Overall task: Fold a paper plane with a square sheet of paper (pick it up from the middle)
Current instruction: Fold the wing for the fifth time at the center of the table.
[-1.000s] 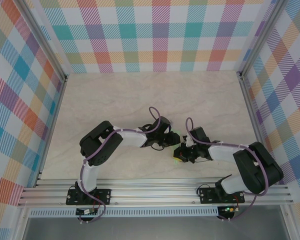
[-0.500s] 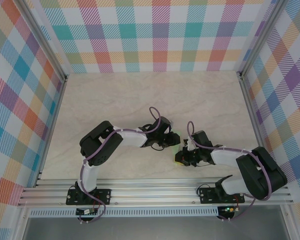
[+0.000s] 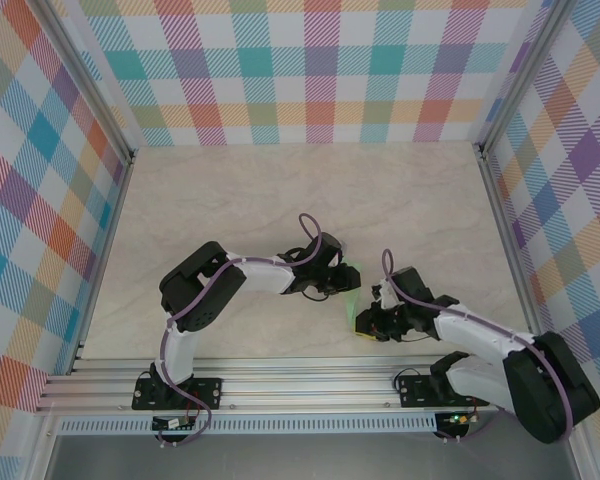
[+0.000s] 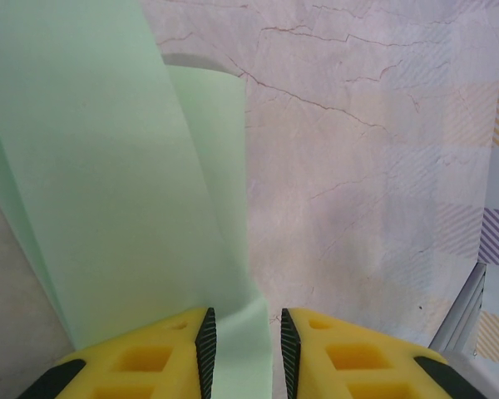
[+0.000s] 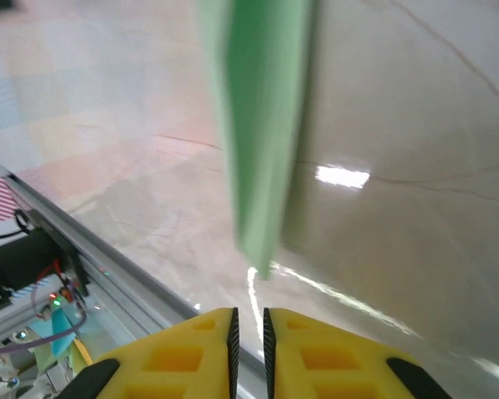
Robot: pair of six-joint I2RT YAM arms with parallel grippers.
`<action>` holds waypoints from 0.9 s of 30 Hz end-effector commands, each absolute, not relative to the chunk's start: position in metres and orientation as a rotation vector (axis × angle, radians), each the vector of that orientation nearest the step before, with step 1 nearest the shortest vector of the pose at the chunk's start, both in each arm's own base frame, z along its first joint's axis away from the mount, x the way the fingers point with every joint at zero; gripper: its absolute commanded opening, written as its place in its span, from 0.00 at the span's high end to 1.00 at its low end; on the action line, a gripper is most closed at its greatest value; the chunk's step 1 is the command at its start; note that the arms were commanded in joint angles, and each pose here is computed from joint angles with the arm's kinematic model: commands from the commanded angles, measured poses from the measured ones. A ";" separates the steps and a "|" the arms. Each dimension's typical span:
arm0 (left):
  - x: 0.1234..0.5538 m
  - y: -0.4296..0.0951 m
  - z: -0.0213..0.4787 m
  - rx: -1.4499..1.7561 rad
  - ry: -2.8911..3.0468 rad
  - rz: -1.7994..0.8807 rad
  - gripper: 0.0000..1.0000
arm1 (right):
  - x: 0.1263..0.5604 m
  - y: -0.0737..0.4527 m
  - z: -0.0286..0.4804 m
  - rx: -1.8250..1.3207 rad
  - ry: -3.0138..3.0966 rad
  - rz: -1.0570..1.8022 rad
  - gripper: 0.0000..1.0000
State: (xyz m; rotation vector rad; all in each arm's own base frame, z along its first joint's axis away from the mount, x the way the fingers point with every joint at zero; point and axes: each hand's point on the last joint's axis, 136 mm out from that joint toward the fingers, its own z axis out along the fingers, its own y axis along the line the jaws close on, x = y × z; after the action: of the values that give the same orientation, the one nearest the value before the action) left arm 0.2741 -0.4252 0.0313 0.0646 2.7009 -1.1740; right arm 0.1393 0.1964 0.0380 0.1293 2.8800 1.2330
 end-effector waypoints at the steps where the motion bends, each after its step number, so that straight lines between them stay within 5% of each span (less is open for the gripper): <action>1: 0.266 -0.422 0.010 0.063 2.769 -1.130 0.70 | 0.167 0.207 0.068 0.145 2.752 1.264 0.81; 10: 0.266 -0.429 0.017 0.087 2.754 -1.171 0.70 | 0.204 0.215 0.043 0.279 2.738 1.206 0.80; 19: 0.273 -0.431 0.032 0.150 2.713 -1.147 0.67 | 0.156 0.180 -0.022 0.276 3.049 0.927 0.89; 27: 0.295 -0.430 0.035 0.185 2.651 -1.162 0.66 | 0.144 0.175 -0.024 0.285 3.094 0.915 0.92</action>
State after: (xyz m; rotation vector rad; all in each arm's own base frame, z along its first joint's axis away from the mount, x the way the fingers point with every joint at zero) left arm 0.2818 -0.4289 0.0358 0.1490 2.6906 -1.1555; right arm 0.1827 0.2055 0.0106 0.2074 2.8875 1.1352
